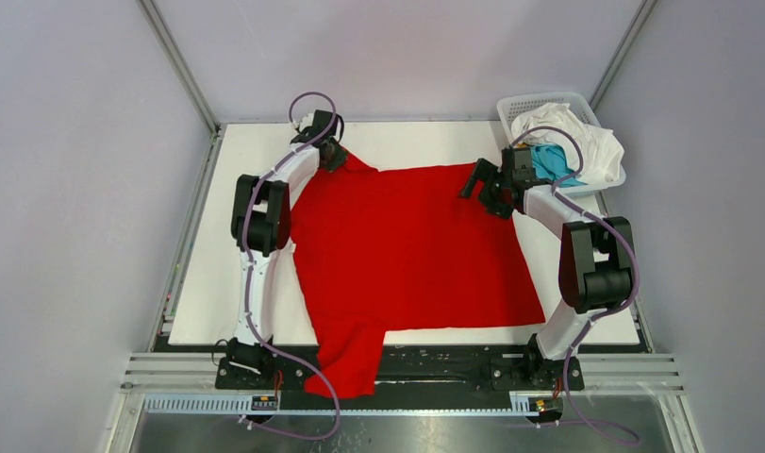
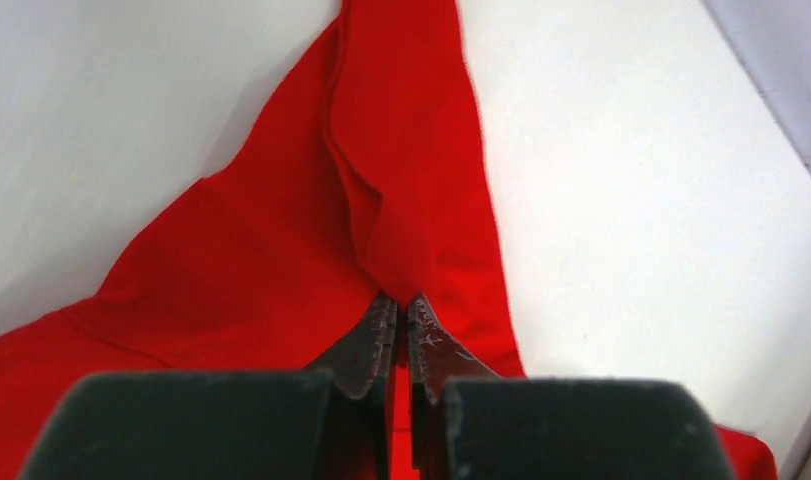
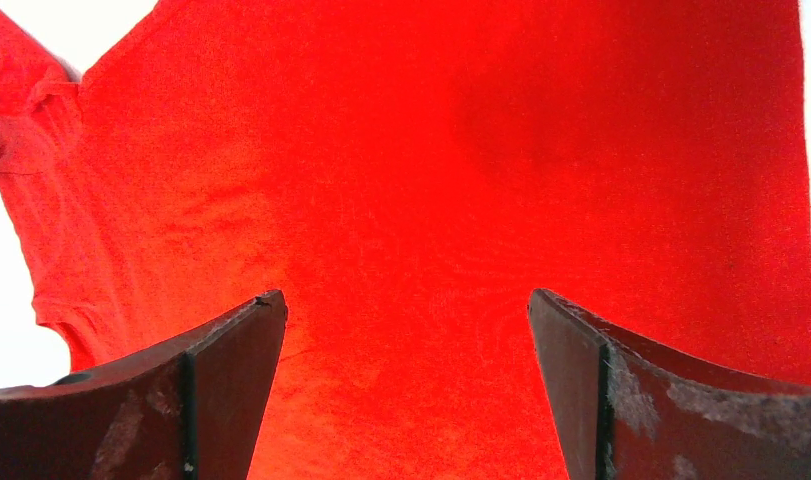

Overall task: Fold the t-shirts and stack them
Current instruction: Flatten out the tshirt

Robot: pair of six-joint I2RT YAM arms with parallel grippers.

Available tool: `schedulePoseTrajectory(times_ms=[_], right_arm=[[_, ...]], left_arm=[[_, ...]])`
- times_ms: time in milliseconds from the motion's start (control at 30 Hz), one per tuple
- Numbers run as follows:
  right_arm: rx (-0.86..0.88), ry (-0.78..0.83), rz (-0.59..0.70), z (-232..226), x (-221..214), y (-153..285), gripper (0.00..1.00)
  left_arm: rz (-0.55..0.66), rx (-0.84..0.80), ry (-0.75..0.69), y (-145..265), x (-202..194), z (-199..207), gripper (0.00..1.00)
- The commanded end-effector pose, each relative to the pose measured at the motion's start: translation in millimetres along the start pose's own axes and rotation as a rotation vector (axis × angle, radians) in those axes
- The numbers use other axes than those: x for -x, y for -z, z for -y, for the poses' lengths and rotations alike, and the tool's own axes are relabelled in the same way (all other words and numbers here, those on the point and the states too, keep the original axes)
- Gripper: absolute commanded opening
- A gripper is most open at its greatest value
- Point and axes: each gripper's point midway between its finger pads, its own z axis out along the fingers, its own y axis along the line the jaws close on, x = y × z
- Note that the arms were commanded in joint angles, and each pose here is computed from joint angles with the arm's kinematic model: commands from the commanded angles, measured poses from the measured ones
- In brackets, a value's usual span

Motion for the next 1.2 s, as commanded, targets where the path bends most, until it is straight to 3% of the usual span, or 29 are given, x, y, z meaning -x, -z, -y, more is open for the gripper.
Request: schedulePoseTrajectory(times_ms=[0,167,200,233,267,300,367,500,633,700,800,967,1067,1167], right_arm=[[-0.018,0.020,0.011,1,5,2,0.99],[-0.024,0.025,0.018,1,6,5,0.99],[-0.026,0.029,0.018,1,7,6,0.99],[-0.027,0.032,0.019,1,7,8,0.99],[-0.033,0.036,0.020,2,7,9,1.00],[-0.035,0.039,0.025,2,8,12,1.00],[-0.032,0.046,0.036,1,9,18,0.99],[-0.016,0.047,0.040,-3,8,26,1.00],[-0.012,0.048,0.025,-2,-2,34,0.99],[-0.015,0.065,0.009,-2,-13,39,0.99],[-0.009,0.112,-0.026,-9,-35,46,1.00],[-0.007,0.190,-0.085,-20,-74,54,0.99],[-0.007,0.188,-0.136,-19,-99,52,0.99],[-0.006,0.153,-0.191,-11,-121,44,0.99]], left_arm=[[0.090,-0.175,0.029,8,37,53,0.00],[0.142,-0.381,0.100,-15,47,114,0.02],[0.154,-0.410,0.110,-17,49,128,0.15],[0.157,-0.442,0.117,-18,50,140,0.46],[0.159,-0.482,0.128,-15,52,152,0.89],[0.163,-0.528,0.136,-8,55,163,0.98],[0.174,-0.560,0.134,4,58,169,0.99],[0.242,-0.592,0.016,78,79,185,0.99],[0.203,-0.549,-0.095,139,71,165,0.99],[0.137,-0.478,-0.137,162,50,134,0.99],[0.064,-0.262,-0.146,176,10,51,0.99],[-0.007,-0.064,-0.117,199,-57,-73,0.99],[-0.068,-0.041,-0.081,206,-94,-116,0.99],[-0.122,-0.083,-0.077,202,-114,-121,0.99]])
